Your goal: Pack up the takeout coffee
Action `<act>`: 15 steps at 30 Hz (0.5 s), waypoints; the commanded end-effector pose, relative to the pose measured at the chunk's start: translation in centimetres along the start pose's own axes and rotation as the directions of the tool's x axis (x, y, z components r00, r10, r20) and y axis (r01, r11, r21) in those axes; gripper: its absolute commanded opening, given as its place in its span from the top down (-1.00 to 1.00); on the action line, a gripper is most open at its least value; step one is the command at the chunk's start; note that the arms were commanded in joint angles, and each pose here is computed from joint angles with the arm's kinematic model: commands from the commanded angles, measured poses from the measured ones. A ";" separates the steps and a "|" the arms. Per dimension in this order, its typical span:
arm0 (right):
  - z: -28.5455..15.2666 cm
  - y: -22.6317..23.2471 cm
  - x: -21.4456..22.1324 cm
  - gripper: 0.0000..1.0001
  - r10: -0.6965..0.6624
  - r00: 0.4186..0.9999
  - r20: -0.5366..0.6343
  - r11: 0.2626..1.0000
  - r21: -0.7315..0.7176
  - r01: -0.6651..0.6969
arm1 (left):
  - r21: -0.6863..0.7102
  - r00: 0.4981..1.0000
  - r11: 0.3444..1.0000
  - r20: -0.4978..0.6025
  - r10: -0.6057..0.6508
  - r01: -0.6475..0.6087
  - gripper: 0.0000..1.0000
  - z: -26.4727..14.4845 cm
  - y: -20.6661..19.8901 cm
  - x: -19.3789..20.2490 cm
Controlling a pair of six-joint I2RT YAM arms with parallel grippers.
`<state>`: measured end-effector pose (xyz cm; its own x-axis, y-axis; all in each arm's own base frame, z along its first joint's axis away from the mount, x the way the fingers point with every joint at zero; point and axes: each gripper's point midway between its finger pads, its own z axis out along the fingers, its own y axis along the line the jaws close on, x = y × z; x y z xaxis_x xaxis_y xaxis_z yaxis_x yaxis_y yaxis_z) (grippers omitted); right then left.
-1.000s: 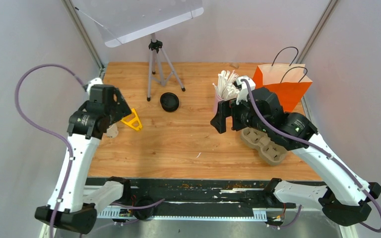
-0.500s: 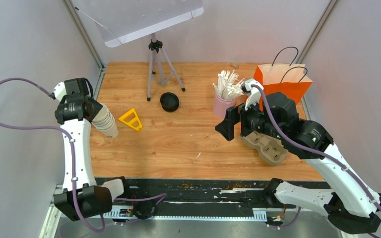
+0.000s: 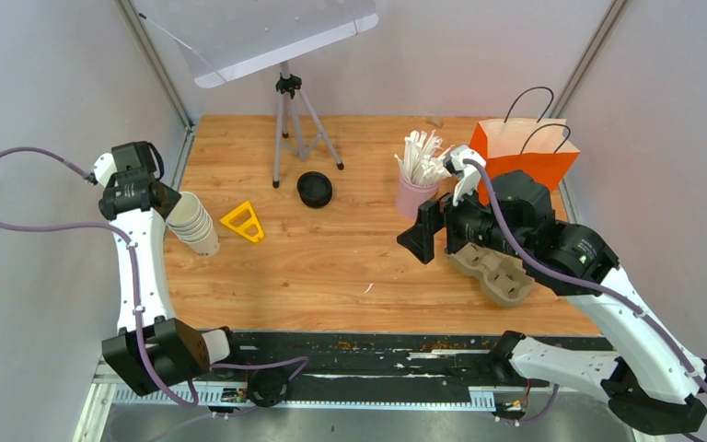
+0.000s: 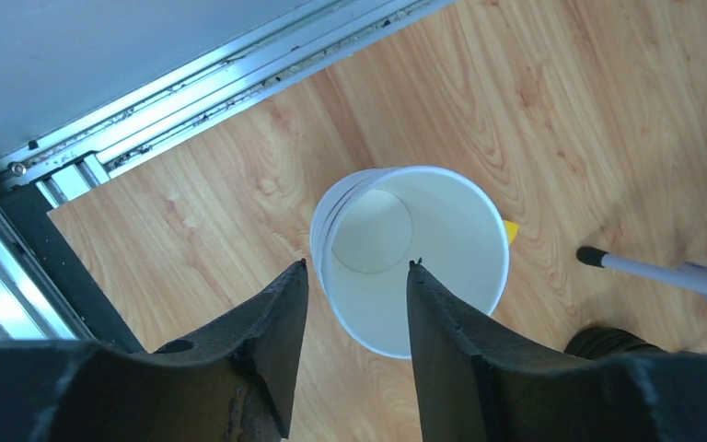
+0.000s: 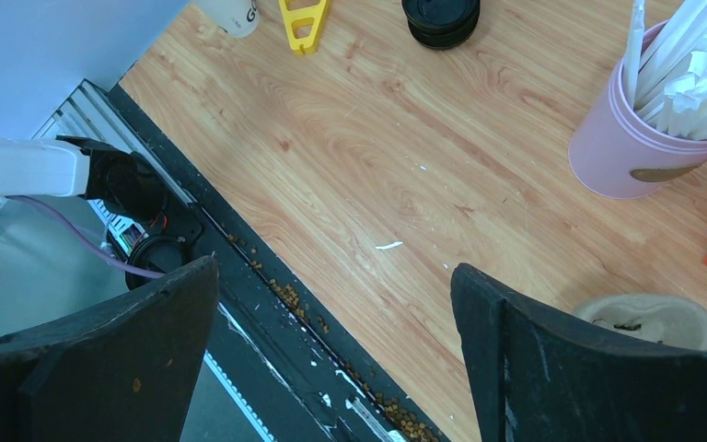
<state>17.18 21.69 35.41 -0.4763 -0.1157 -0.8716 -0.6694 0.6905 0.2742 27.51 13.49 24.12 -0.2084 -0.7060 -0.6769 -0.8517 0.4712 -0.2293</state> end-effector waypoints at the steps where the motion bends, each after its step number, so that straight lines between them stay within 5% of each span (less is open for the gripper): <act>1: 0.4 0.5 -0.9 -0.93 -0.049 0.998 0.032 0.998 -0.029 0.050 | 0.005 1.000 1.000 -0.024 -0.006 0.006 0.03 1.2 -0.3 0.4; 15: 0.7 -0.2 -0.9 -0.94 -0.087 0.996 0.032 0.996 0.001 0.087 | -0.064 0.997 0.996 -0.057 0.060 -0.064 0.15 2.4 1.3 1.8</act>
<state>17.70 21.90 34.79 -0.4466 -0.1724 -0.8779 -0.6951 0.6848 0.2191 27.43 13.43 21.03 -0.2771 -0.7223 -0.6337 -0.8621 0.4781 -0.1680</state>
